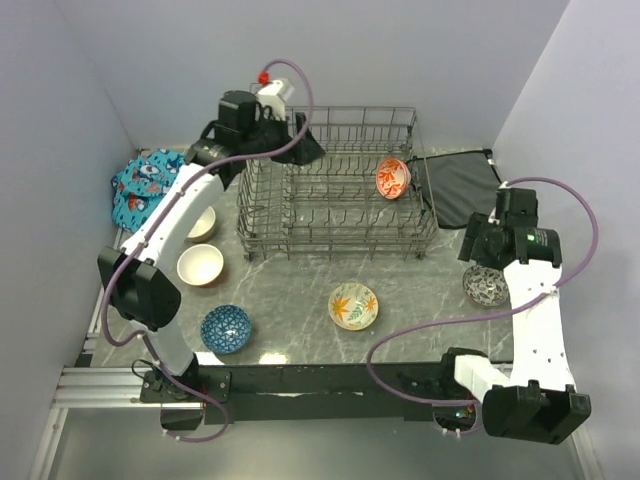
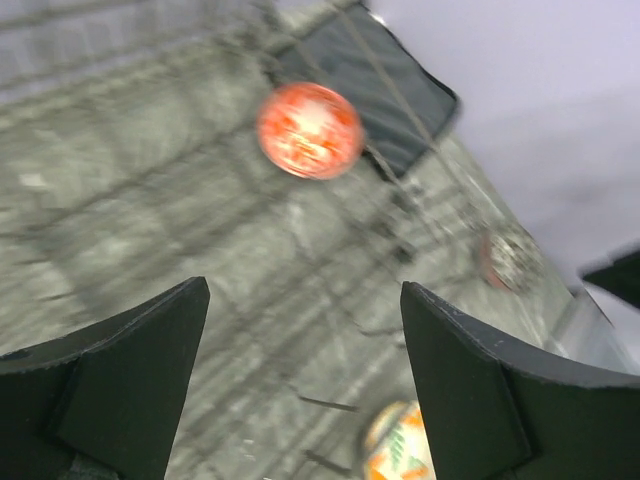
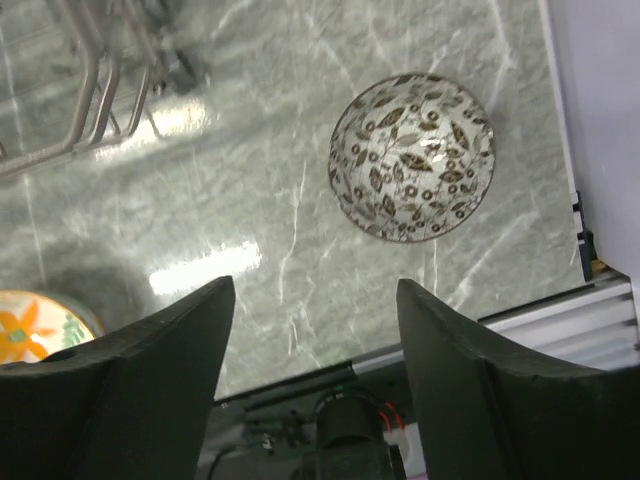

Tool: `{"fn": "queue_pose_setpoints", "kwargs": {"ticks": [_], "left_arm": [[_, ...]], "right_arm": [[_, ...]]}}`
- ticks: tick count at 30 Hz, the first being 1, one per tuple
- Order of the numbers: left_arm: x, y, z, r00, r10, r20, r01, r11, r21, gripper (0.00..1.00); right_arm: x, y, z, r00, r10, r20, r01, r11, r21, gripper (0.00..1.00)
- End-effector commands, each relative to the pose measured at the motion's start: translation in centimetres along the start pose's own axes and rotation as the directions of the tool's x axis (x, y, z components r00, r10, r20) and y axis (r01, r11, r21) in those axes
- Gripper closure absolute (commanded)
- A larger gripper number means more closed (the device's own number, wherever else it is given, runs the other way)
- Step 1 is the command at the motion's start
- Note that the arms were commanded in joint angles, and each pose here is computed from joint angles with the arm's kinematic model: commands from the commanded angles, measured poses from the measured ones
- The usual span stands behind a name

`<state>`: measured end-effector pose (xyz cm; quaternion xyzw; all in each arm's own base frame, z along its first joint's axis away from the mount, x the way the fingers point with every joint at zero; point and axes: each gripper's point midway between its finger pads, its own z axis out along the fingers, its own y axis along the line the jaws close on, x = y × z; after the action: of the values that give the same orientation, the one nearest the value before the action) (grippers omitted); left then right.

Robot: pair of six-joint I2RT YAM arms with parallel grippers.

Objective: Load the bowls into the dish rack

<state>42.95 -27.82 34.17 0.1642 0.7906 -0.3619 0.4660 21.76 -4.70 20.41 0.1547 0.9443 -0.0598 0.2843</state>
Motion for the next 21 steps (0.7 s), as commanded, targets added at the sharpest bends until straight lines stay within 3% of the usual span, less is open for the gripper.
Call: {"fn": "queue_pose_setpoints", "kwargs": {"ticks": [1,7,9,11,14,21], "left_arm": [[2.3,-3.7,0.0,0.998,-0.016,-0.056,0.022,0.994,0.107,0.17],[5.0,-4.4,-0.1,0.995,-0.045,-0.094,0.057,0.991,0.123,0.17],[5.2,-4.5,-0.3,0.994,-0.044,-0.100,0.056,0.991,0.118,0.17],[5.0,-4.3,-0.3,0.996,-0.030,-0.089,0.040,0.994,0.105,0.16],[4.8,-3.9,-0.2,0.997,-0.013,-0.082,0.020,0.996,0.088,0.16],[5.0,-2.5,0.7,0.993,0.052,-0.104,-0.048,0.998,0.046,0.16]], "right_arm": [[-1.8,-0.7,-0.2,0.998,0.047,0.048,-0.045,0.998,-0.032,0.30],[-1.1,-1.8,1.7,0.995,-0.089,-0.044,0.085,0.994,-0.075,0.30],[-0.1,-3.8,3.2,0.988,-0.103,-0.113,0.096,0.993,-0.061,0.19],[0.5,-5.4,4.6,0.983,-0.098,-0.157,0.090,0.994,-0.059,0.17],[0.4,-8.5,5.7,0.985,-0.085,-0.152,0.088,0.996,0.011,0.19],[0.0,-9.4,7.7,0.976,-0.152,-0.157,0.153,0.988,-0.006,0.23]]}}
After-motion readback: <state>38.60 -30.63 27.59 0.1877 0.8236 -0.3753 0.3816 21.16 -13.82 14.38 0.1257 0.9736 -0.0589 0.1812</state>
